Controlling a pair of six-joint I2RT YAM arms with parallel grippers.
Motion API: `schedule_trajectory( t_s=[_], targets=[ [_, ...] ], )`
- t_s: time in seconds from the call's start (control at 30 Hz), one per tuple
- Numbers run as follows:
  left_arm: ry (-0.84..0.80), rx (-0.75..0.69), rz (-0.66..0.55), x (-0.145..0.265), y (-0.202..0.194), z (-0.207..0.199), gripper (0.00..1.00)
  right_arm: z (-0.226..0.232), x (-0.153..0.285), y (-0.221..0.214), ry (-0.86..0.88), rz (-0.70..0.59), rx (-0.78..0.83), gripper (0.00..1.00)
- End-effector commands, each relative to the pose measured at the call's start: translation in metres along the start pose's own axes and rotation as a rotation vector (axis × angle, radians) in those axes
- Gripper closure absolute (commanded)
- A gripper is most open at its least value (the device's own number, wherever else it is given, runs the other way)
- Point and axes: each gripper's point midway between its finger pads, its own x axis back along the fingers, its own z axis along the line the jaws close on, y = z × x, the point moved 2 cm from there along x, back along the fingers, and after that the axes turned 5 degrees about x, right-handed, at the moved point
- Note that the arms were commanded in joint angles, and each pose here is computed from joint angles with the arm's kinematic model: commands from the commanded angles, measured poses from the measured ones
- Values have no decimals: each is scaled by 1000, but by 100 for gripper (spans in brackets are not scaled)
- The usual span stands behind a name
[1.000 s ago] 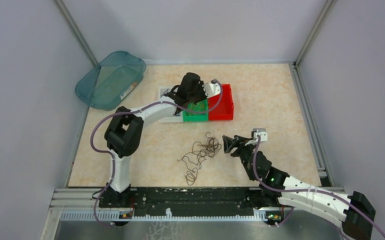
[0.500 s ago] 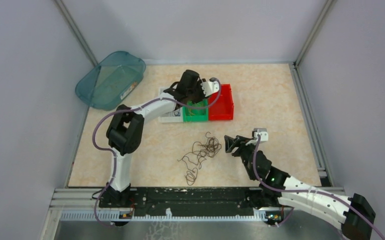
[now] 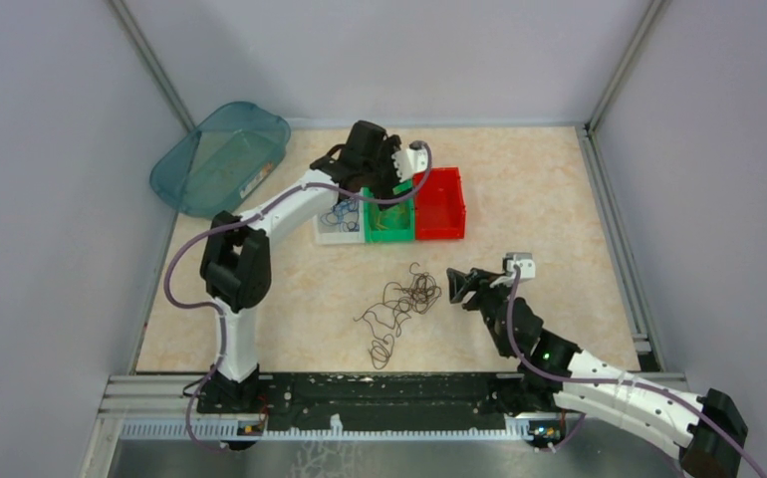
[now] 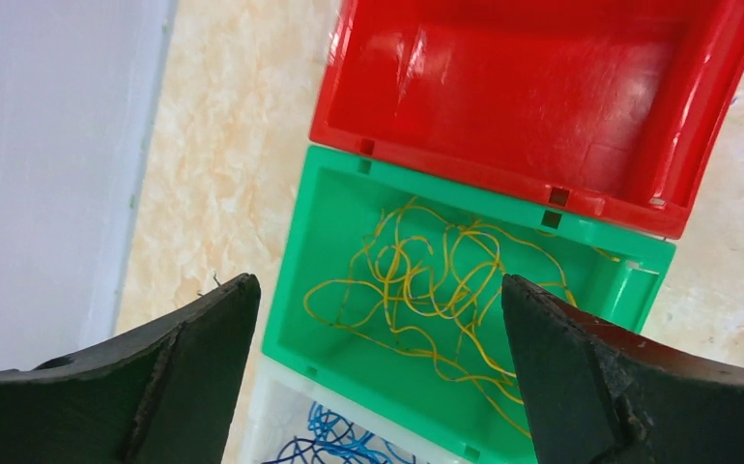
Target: Untangle the cables
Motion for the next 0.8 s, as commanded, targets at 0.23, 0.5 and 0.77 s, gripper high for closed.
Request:
schedule_trajectory(
  t_s=[0.23,0.5,0.77],
  targets=[
    [-159,-8,-117,91,58,-15,0,17,-1,35,39,-42,-19,39],
    [-523,-2,-29,151,-18,-138,3,20,-4,24,52,10,-11,39],
    [-687,11,73,151,-64,-219,13,20,-7,16,52,28,-21,39]
  ],
)
